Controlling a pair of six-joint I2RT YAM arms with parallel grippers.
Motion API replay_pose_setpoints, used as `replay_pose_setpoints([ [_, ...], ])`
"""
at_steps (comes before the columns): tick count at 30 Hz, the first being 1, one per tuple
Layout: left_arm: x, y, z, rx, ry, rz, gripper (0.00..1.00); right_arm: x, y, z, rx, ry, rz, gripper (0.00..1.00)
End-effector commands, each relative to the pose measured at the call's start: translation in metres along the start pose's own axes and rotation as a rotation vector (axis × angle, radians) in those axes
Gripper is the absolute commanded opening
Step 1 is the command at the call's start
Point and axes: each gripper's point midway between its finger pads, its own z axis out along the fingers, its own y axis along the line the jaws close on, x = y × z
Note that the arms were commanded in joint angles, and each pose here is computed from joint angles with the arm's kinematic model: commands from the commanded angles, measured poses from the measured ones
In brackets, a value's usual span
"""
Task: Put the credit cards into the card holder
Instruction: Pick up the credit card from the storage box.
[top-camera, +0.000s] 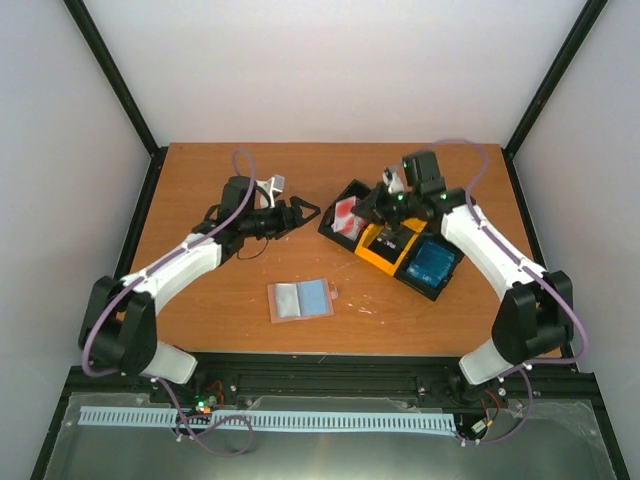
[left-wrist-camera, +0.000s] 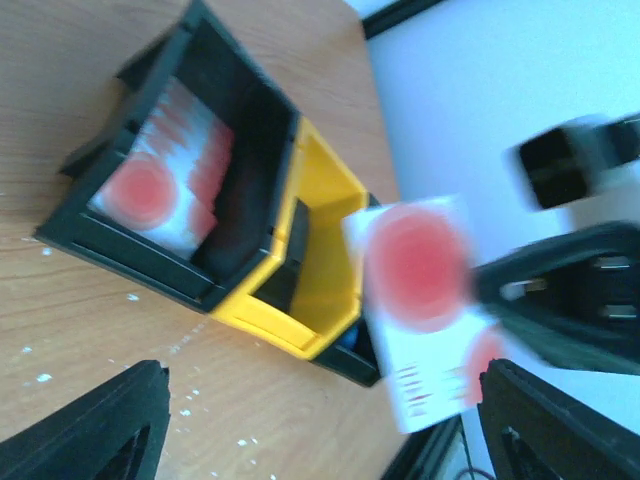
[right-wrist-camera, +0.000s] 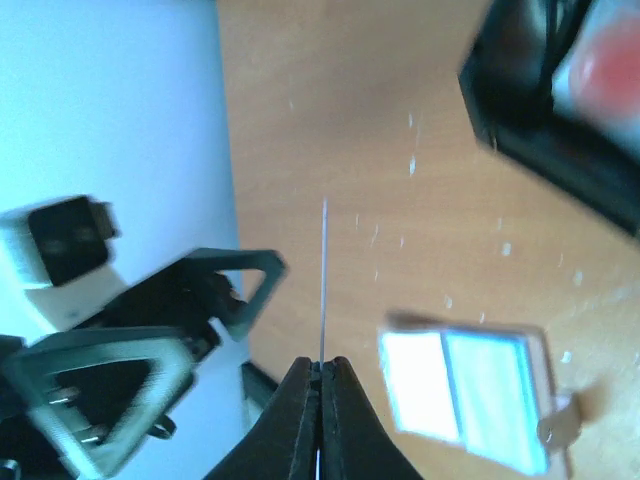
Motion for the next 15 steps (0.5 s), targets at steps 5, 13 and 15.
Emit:
replay_pose_setpoints([
  [5,0.037,-0.042,-0.047,0.127,0.099,-0.072,0.94,0.072,0.019,-0.005,-0.273,0.179,0.407,0.03],
  [13,0.066,-0.048,-0.059,0.189,0.224,-0.269,0.99,0.104,0.03,-0.003,-0.38,0.239,0.478,0.03],
  [15,0.071,-0.055,-0.062,0.246,0.247,-0.312,0.95,0.11,0.034,0.001,-0.39,0.254,0.466,0.03],
])
